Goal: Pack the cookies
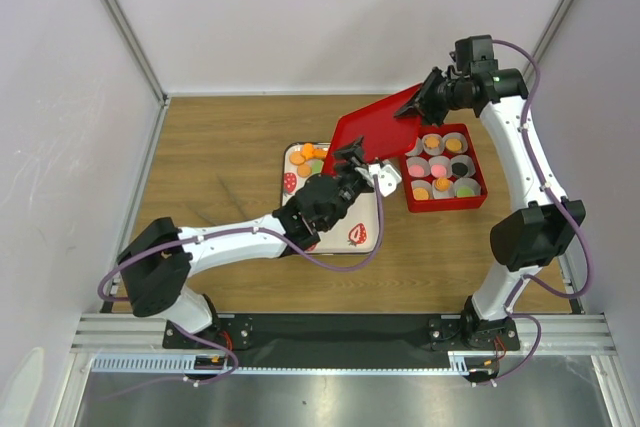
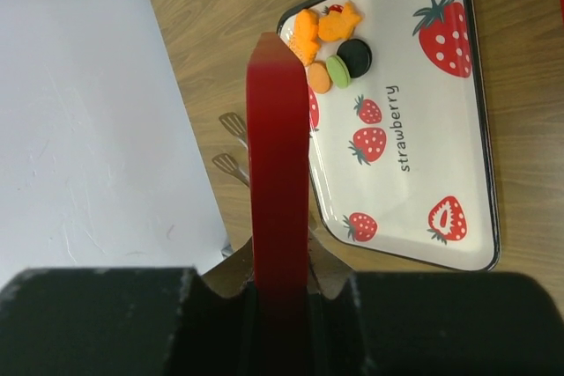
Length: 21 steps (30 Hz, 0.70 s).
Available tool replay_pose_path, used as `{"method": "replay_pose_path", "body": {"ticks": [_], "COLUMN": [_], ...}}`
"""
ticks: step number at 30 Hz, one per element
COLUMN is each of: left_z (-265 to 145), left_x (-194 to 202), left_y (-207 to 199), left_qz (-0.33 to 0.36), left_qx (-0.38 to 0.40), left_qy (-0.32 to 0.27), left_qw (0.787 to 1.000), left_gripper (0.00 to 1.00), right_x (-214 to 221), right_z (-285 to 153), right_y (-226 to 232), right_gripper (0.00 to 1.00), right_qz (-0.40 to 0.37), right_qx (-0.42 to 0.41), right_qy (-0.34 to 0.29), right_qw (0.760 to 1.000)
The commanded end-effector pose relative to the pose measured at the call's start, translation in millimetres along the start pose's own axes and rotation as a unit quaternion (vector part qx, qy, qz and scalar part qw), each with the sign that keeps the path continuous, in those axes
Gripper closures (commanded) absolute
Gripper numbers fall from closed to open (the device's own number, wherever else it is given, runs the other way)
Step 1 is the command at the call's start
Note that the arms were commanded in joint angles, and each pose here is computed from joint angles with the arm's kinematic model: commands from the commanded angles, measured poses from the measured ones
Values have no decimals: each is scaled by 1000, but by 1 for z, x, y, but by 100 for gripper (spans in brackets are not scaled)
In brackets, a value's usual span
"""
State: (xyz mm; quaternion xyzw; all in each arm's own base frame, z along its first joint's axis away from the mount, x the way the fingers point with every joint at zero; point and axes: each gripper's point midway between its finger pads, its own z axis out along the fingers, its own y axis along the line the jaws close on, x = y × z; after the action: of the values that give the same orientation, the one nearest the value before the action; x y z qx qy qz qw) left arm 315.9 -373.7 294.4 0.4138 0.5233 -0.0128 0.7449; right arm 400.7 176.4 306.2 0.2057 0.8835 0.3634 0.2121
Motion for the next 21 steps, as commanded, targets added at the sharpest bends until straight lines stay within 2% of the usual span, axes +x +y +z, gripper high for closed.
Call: {"method": "replay_pose_path", "body": {"ticks": [1,7,10,11,13,14,18,21], "left_z": [6,14,19,21,26,28,32,32], "left_x": [-24,-22,-19,-21,-20,-22,-29,-36], "left_y": [43,39,39,41,43,45,49,49], "left_qz": [-5,-5,-8,-8,-8,-9,-12,-18], "left_qx": [-85,-70,-65,-62,-61,-61,-50,-34], "left_qy": [-30,-31,-27,-26,-22,-25,-27,-31], "left_qw": [996,997,998,998,998,998,998,999], "left_gripper": [39,55,67,76,86,99,100,100], "right_x": [3,6,6,7,8,8,6,3], "right_z": [-22,-23,-23,-22,-20,-20,-22,-24], "right_y": [19,18,19,18,17,17,19,20], "right_gripper": [100,100,100,99,99,99,93,84], "right_qz": [-12,-12,-18,-18,-20,-20,-24,-27], "right_qx": [-26,-27,-30,-29,-29,-29,-32,-34], "right_qy": [-17,-13,-13,-11,-7,-6,-9,-15], "right_qw": [999,999,999,999,999,999,999,999]}}
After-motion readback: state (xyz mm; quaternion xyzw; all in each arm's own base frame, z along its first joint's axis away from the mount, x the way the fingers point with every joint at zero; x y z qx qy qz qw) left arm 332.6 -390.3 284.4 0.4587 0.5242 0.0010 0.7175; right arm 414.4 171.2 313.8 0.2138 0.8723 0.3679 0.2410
